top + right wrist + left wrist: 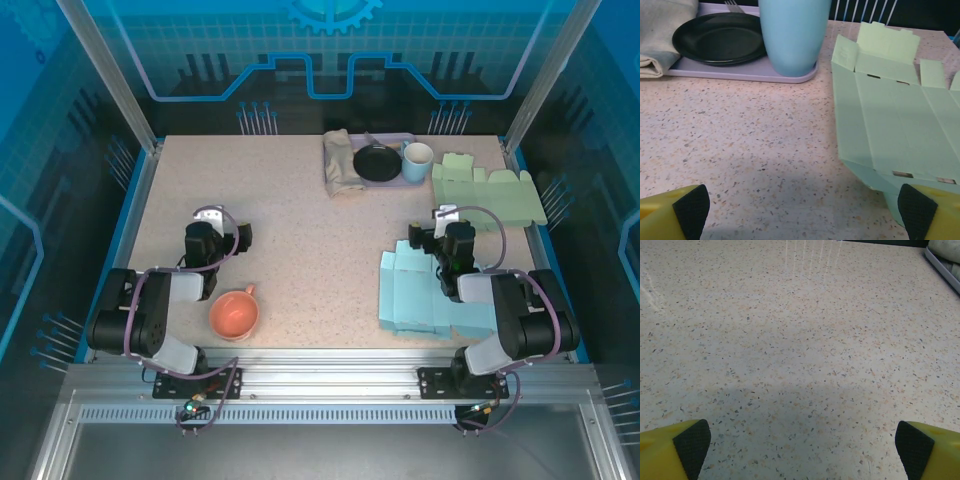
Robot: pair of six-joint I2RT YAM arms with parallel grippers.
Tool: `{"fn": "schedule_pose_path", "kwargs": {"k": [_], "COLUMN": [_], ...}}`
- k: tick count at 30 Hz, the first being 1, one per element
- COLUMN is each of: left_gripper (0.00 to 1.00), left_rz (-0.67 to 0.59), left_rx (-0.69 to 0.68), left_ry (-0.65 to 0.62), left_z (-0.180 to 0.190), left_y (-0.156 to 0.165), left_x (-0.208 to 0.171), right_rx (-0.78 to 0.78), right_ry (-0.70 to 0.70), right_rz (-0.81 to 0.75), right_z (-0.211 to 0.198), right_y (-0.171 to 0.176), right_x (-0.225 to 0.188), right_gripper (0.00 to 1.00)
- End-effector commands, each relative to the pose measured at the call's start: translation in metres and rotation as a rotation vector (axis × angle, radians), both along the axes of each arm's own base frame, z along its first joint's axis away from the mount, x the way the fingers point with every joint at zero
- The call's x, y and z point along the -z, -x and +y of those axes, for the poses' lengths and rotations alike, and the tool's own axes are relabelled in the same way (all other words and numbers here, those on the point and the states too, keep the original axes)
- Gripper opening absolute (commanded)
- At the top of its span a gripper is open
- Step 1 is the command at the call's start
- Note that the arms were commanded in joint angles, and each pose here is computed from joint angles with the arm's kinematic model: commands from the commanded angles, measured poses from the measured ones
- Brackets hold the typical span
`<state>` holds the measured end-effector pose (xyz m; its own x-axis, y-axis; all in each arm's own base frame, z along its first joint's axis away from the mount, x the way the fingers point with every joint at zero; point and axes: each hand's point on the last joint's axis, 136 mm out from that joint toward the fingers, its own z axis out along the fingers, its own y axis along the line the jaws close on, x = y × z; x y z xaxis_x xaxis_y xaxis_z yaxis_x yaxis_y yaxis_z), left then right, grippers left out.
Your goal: Fold the paper box
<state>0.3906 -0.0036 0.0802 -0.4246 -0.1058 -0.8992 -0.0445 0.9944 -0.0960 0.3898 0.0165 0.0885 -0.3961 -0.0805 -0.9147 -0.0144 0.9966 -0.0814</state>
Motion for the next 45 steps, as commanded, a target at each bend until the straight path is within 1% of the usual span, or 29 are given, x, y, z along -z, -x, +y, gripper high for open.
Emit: {"fn": "schedule_pose_path", "kwargs": {"k": [1,15,27,30,31,33,35,37,40,41,43,45], "left_gripper": [0.99,0.99,0.99,0.99,0.99,0.99,0.99,0.99,0.99,0.99,0.99,0.99], "left_rz": [-0.034,-0.034,-0.032,-0.027,0.003,0.07,0.127,0.151,0.215,0.245,0.293,0.315], "left_rx": [0.025,0.025,0.041,0.028,0.012,-0.074,-0.176,-0.251,-0.323,-0.331,-0.287,-0.216], "left_ry": [-0.007,-0.003,0.027,-0.009,-0.023,-0.036,0.015,0.116,0.265,0.307,0.385,0.416], "left_z": [-0.002,-0.002,-0.001,-0.003,-0.002,0.006,0.016,0.017,0.01,0.005,-0.018,-0.047], "left_y": [-0.007,-0.006,-0.006,-0.008,-0.009,-0.011,-0.008,-0.002,0.012,0.017,0.029,0.04], "left_x": [-0.01,-0.01,-0.01,-0.018,-0.024,-0.037,-0.051,-0.068,-0.08,-0.081,-0.084,-0.088], "right_rx": [-0.041,-0.059,-0.057,0.073,0.118,0.149,0.158,0.194,0.188,0.173,0.157,0.142], "right_ry": [-0.004,-0.027,-0.022,-0.006,-0.02,-0.035,-0.024,-0.008,-0.014,-0.017,-0.015,-0.017], "right_rz": [-0.012,-0.008,-0.005,0.042,0.092,0.154,0.189,0.218,0.306,0.333,0.419,0.467], "right_z": [0.006,0.006,0.006,-0.012,-0.017,-0.019,-0.018,-0.018,-0.011,-0.006,0.002,0.011], "right_y": [-0.006,-0.007,-0.008,-0.01,-0.008,-0.003,0.005,0.017,0.038,0.044,0.063,0.078], "right_x": [-0.006,-0.005,-0.008,-0.03,-0.035,-0.052,-0.068,-0.084,-0.095,-0.098,-0.094,-0.091], "right_gripper": [1.0,1.0,1.0,1.0,1.0,1.0,1.0,1.0,1.0,1.0,1.0,1.0]}}
